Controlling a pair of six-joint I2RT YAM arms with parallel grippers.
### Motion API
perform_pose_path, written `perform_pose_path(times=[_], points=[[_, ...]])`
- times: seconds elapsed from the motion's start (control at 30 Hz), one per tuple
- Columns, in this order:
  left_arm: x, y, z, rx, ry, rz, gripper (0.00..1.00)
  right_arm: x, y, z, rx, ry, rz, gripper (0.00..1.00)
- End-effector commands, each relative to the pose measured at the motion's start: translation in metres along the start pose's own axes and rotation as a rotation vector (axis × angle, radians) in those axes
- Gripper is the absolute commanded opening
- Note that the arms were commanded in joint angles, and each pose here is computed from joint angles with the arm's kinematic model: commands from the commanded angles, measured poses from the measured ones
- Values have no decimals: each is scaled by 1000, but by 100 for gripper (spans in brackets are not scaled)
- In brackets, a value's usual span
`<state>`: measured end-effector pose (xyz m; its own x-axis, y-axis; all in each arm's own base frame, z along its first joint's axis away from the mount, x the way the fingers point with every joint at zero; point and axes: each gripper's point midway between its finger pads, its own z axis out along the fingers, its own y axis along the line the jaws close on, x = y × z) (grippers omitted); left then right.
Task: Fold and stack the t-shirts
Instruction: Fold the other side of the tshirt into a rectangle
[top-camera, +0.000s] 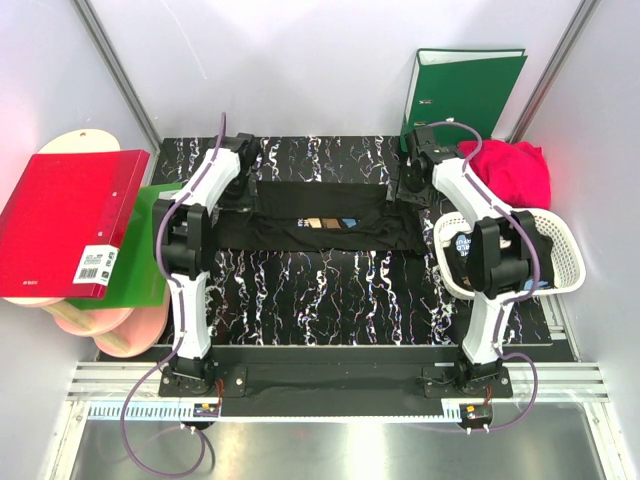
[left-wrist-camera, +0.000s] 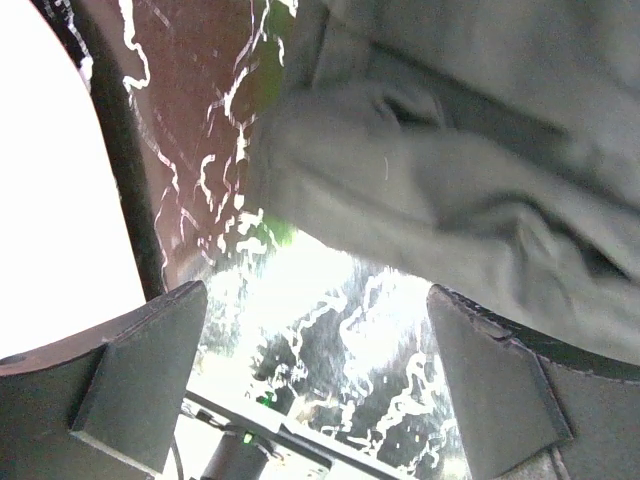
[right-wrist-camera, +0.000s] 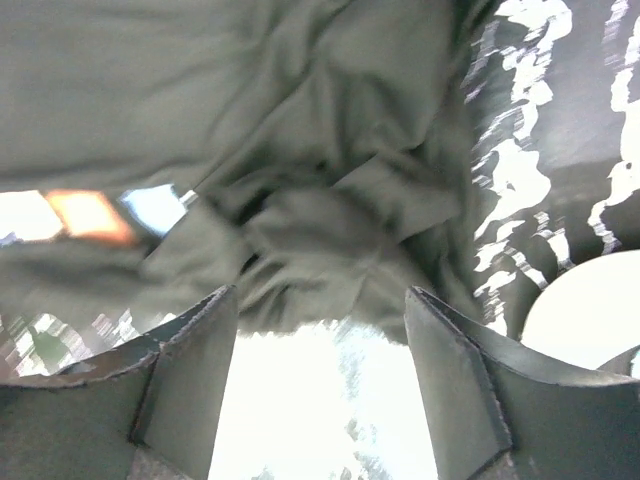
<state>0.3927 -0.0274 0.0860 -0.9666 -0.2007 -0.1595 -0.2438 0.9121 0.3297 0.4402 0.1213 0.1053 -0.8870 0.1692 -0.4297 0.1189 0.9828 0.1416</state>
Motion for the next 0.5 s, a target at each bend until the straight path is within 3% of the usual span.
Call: perform_pose_path(times=[0.0, 0.2, 0.47], points=[[0, -1, -38, 57, -100, 3, 99, 9, 32, -41, -223, 16, -9, 73], [10, -6, -37, 65, -86, 37, 99, 59, 49, -38, -365, 199, 21, 66], [15, -7, -29, 56, -66, 74, 99, 73, 39, -13, -301, 265, 44, 61]])
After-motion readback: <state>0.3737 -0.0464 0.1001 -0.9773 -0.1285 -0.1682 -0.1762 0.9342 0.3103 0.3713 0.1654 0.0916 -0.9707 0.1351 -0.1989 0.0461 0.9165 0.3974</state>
